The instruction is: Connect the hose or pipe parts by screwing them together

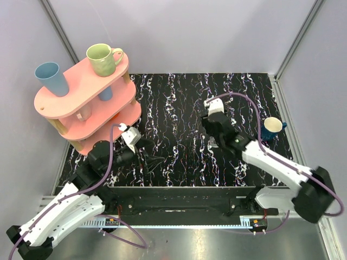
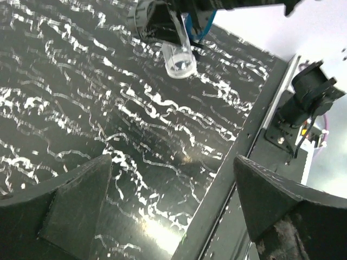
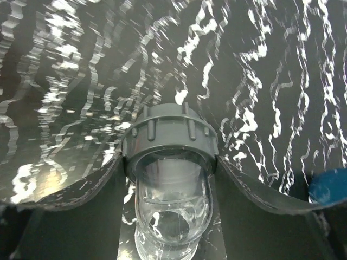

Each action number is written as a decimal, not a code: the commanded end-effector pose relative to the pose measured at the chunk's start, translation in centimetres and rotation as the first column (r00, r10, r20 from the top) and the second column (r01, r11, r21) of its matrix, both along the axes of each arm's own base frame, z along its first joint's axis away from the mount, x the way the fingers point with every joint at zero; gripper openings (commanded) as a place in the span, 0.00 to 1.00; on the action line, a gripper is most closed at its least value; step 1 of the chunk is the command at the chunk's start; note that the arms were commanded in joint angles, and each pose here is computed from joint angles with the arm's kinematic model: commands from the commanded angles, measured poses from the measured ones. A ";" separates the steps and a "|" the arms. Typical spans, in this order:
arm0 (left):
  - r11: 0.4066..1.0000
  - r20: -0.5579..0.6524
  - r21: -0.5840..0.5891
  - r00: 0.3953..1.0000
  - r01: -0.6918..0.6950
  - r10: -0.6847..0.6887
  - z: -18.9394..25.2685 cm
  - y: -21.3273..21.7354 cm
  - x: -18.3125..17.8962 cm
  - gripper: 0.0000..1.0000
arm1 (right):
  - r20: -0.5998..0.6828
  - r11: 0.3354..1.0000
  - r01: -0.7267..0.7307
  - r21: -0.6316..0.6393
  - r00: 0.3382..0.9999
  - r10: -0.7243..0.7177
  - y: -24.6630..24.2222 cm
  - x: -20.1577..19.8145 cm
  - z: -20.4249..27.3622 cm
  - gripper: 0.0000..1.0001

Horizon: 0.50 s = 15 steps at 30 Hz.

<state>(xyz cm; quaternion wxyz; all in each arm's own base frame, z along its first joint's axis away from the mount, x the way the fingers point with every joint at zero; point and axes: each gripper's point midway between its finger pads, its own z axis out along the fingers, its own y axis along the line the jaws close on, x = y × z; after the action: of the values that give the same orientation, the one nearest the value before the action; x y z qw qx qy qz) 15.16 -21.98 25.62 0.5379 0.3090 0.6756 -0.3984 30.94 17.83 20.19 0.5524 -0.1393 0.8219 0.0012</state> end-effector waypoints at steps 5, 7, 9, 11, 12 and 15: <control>0.988 0.059 0.046 0.988 -0.146 0.143 0.1 2.4 1.5 0.99 | -0.160 0.967 0.231 -0.109 0.956 -0.247 -1.5 6.8 -7.0 0.07; 0.990 0.086 0.030 0.987 -0.136 0.133 0.5 2.6 1.1 0.99 | -0.199 0.956 0.254 -0.146 0.939 -0.280 -1.1 7.7 -9.4 0.08; 0.991 0.107 0.006 0.986 -0.132 0.130 0.9 2.7 0.8 0.99 | -0.239 0.943 0.272 -0.194 0.919 -0.314 -1.0 8.2 -11.9 0.11; 0.991 0.124 -0.003 0.983 -0.134 0.134 1.0 2.9 0.7 0.99 | -0.239 0.935 0.301 -0.186 0.909 -0.340 -0.3 9.3 -12.0 0.18; 0.991 0.134 -0.011 0.982 -0.136 0.136 1.2 3.0 0.6 0.99 | -0.268 0.928 0.302 -0.220 0.896 -0.355 -0.4 9.2 -13.5 0.20; 0.986 0.136 -0.012 0.977 -0.166 0.166 1.2 3.4 1.0 0.99 | -0.295 0.929 0.321 -0.184 0.884 -0.363 0.7 9.8 -14.0 0.31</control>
<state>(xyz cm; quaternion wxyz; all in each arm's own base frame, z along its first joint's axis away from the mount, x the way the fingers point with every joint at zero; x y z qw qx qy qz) 15.22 -19.09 25.79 0.5839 0.2911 0.6733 -0.3478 39.43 17.55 5.29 0.3807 -0.0803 0.9103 -0.1412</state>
